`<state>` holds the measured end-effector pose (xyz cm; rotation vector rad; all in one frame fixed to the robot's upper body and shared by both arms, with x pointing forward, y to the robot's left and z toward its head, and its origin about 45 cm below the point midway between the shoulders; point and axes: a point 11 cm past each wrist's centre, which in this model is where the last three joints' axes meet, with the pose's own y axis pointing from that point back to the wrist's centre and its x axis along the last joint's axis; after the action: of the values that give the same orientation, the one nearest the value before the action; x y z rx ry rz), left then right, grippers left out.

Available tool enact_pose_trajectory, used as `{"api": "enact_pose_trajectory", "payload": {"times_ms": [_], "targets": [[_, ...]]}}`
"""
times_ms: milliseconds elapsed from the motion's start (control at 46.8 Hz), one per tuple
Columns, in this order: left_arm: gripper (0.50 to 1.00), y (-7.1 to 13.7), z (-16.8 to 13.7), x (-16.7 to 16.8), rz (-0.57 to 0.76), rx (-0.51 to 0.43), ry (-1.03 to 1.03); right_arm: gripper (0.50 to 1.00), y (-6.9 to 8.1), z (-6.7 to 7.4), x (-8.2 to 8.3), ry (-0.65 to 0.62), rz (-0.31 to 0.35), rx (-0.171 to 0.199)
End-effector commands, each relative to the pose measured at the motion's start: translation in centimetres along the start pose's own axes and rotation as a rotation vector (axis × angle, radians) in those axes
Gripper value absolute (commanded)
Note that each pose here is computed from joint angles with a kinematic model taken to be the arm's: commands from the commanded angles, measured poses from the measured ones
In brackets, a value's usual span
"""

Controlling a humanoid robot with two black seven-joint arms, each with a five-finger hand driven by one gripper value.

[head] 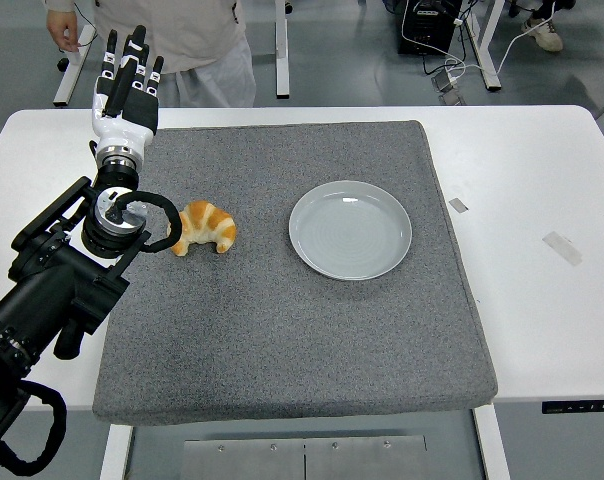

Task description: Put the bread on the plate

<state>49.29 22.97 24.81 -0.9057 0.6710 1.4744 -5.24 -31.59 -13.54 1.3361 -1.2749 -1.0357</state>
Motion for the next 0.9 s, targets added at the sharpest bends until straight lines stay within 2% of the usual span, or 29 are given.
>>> {"api": "enact_pose_trajectory", "payload": {"times_ms": [0,385,556,726,876], "targets": [[0.978,0.0,0.2,-0.2,-0.016,-0.016,-0.016,1.000,0.0,0.0,0.0,0.000,0.000,0.001],[0.978,0.3,0.1,-0.7,-0.103,-0.015,-0.118,1.000,0.0,0.0,0.0,0.000,0.000,-0.001],[0.978,-0.4,1.4,-2.0,-0.246,0.031,-0.363,1.000,0.0,0.0,0.0,0.000,0.000,0.001],[0.978,-0.9,2.6,-1.8,-0.317,0.089,-0.604,1.000,0.0,0.0,0.0,0.000,0.000,0.001],[0.978,-0.7,4.8,-2.5,-0.490,0.129,-0.725,1.000,0.0,0.0,0.0,0.000,0.000,0.001]]}}
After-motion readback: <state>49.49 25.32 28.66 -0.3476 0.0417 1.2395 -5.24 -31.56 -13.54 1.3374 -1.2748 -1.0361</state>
